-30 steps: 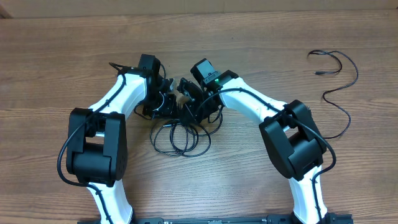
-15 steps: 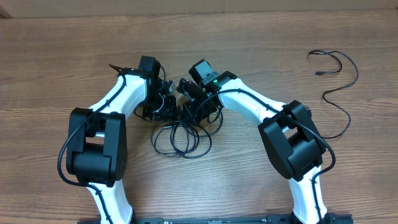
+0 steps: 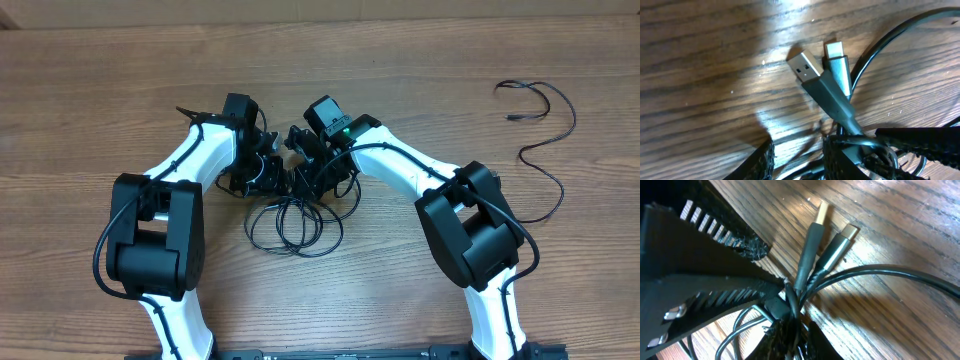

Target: Untangle cables

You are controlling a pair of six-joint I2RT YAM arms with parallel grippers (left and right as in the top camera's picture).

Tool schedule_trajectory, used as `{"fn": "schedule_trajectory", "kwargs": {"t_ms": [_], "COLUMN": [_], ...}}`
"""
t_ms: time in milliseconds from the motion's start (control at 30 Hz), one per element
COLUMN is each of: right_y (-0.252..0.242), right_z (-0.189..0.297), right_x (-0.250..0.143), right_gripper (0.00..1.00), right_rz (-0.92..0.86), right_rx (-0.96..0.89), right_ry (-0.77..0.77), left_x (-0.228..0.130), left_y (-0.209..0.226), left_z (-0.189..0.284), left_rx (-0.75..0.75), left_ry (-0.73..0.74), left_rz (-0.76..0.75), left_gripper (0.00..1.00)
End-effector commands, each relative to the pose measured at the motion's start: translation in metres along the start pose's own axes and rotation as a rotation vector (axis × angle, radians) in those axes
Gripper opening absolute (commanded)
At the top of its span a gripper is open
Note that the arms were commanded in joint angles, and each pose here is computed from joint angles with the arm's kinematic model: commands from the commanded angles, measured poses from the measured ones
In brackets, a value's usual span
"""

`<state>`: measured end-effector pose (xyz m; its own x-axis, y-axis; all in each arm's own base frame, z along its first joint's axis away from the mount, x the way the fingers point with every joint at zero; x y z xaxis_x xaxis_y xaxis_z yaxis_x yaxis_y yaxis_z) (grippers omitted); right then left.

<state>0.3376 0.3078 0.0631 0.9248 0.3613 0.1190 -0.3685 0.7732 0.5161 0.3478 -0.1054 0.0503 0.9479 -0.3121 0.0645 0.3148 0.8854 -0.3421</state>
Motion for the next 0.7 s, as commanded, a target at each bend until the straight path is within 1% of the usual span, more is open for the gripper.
{"fn": "schedule_trajectory", "kwargs": {"t_ms": [0,33,100,200,300,400,467,533,667], "right_y": [0.003,0.004,0.003,0.003,0.003,0.004,0.004,0.004,0.004], "right_z": [0.004,0.004,0.004,0.004,0.004,0.004,0.004,0.004,0.004], "right_x": [-0.001,-0.001,-0.001,-0.001,-0.001,-0.001,-0.001,-0.001,-0.001], "right_gripper": [0.15,0.15,0.19,0.2,0.17,0.17,0.13,0.13,0.14], "right_rz": [0.014,0.014,0.014,0.013,0.014,0.014,0.014,0.014,0.015], "right_rx": [-0.008,-0.008,-0.008,-0.008,-0.008,-0.008,-0.008,-0.008,-0.008], "right_ry": [-0.008,-0.008,-0.008,-0.007,-0.008,-0.008,-0.008,-0.008,-0.008], "left_x": [-0.009,-0.009,-0.01,-0.011,-0.009,-0.004,0.0,0.004,0.009], "left_y": [0.0,-0.001,-0.001,-0.004,-0.002,-0.002,-0.001,0.002,0.0], "left_z": [-0.011,-0.011,-0.011,-0.011,-0.003,0.012,0.022,0.033,0.05], "left_rx": [0.01,0.009,0.008,-0.019,-0.036,-0.087,-0.1,-0.084,-0.091], "left_ry": [0.035,0.036,0.038,0.044,0.04,0.026,0.019,0.016,0.014], "left_rz": [0.015,0.016,0.016,0.016,0.013,-0.006,-0.014,-0.004,-0.036], "left_gripper": [0.34,0.34,0.34,0.3,0.31,0.34,0.33,0.31,0.31]}}
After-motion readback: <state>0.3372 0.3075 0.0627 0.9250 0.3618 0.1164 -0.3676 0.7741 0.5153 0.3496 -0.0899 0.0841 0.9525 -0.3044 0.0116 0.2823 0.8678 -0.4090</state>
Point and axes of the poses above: each gripper's point midway between its finger pads, its own z axis back along the fingers, its own y axis along the line the jaws close on, x = y × z, the point moved 5 cm from there along z, back along the fingers, and after that the axes turned 13 degrees about -z, right-handed, at the moved point
